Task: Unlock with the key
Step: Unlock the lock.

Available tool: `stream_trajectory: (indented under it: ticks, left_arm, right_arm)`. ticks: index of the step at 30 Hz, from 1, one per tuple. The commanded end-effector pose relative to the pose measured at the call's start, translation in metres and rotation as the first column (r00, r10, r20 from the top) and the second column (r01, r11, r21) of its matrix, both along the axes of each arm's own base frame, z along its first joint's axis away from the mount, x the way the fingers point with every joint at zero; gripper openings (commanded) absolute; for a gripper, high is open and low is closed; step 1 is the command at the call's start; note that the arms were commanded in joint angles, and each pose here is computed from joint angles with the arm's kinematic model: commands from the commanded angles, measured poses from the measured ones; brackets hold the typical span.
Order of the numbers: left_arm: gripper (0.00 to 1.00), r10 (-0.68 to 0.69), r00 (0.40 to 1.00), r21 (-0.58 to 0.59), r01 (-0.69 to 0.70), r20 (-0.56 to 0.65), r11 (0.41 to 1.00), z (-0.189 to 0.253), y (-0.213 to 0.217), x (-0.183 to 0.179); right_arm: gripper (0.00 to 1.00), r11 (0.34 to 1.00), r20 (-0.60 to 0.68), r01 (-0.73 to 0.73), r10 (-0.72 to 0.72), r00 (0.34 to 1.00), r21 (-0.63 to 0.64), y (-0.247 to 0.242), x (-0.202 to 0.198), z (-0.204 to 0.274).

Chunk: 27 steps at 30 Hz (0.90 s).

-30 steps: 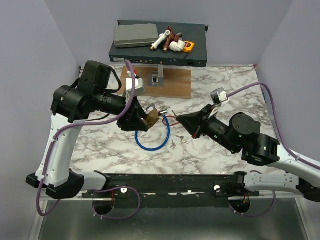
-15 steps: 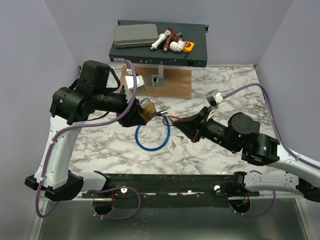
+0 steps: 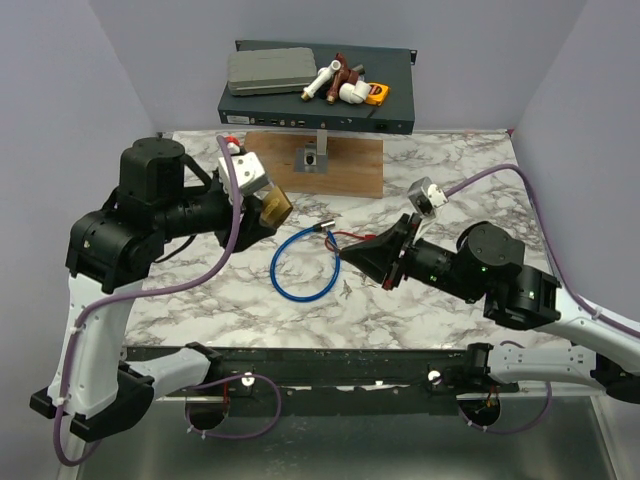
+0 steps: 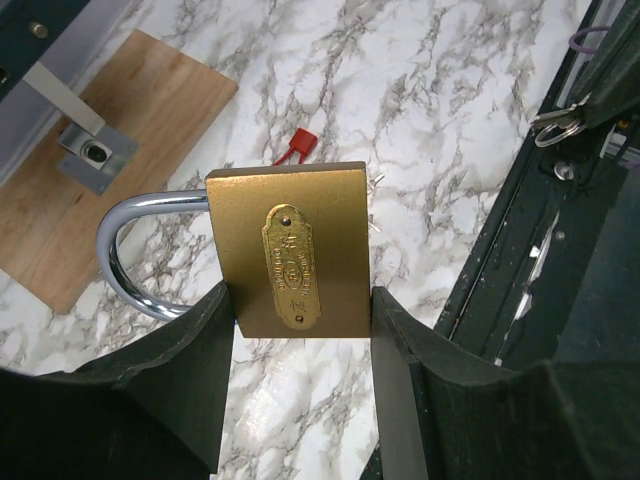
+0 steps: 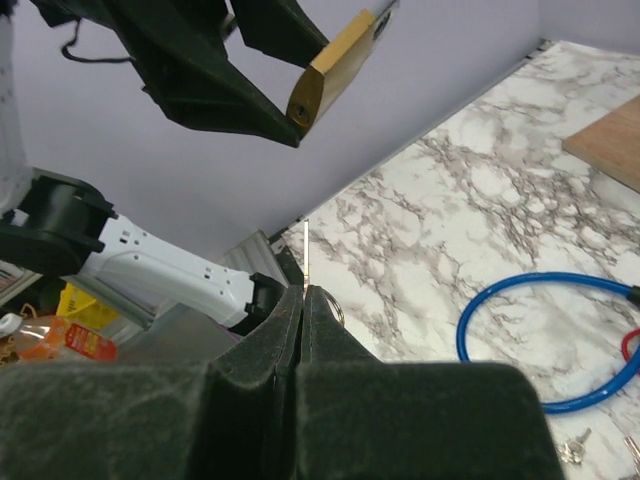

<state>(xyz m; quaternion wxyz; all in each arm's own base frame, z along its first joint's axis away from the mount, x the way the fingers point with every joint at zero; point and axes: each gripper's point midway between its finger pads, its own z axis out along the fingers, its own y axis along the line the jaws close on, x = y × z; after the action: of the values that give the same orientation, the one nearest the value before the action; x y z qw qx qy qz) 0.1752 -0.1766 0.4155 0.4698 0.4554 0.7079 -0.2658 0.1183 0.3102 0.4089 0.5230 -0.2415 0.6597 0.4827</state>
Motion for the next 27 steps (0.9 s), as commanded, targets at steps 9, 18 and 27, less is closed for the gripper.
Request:
stream_trajectory:
  ticks: [9, 18, 27]
  left_arm:
    - [0.00, 0.088, 0.974, -0.123, -0.063, 0.211, 0.990, 0.036, 0.008, 0.006]
    - [0.00, 0.255, 0.923, -0.121, -0.229, 0.288, 0.966, 0.031, 0.024, 0.042]
    - [0.00, 0.129, 0.941, -0.111, -0.099, 0.313, 0.989, 0.030, 0.014, 0.019]
  right_arm:
    - [0.01, 0.995, 0.018, -0.093, 0.093, 0.995, -0.030, 0.049, 0.001, 0.021]
    - [0.01, 0.997, 0.019, -0.058, 0.059, 0.998, -0.058, 0.063, 0.013, 0.016]
    - [0.01, 0.998, 0.024, -0.038, 0.040, 0.999, -0.050, 0.071, 0.020, 0.013]
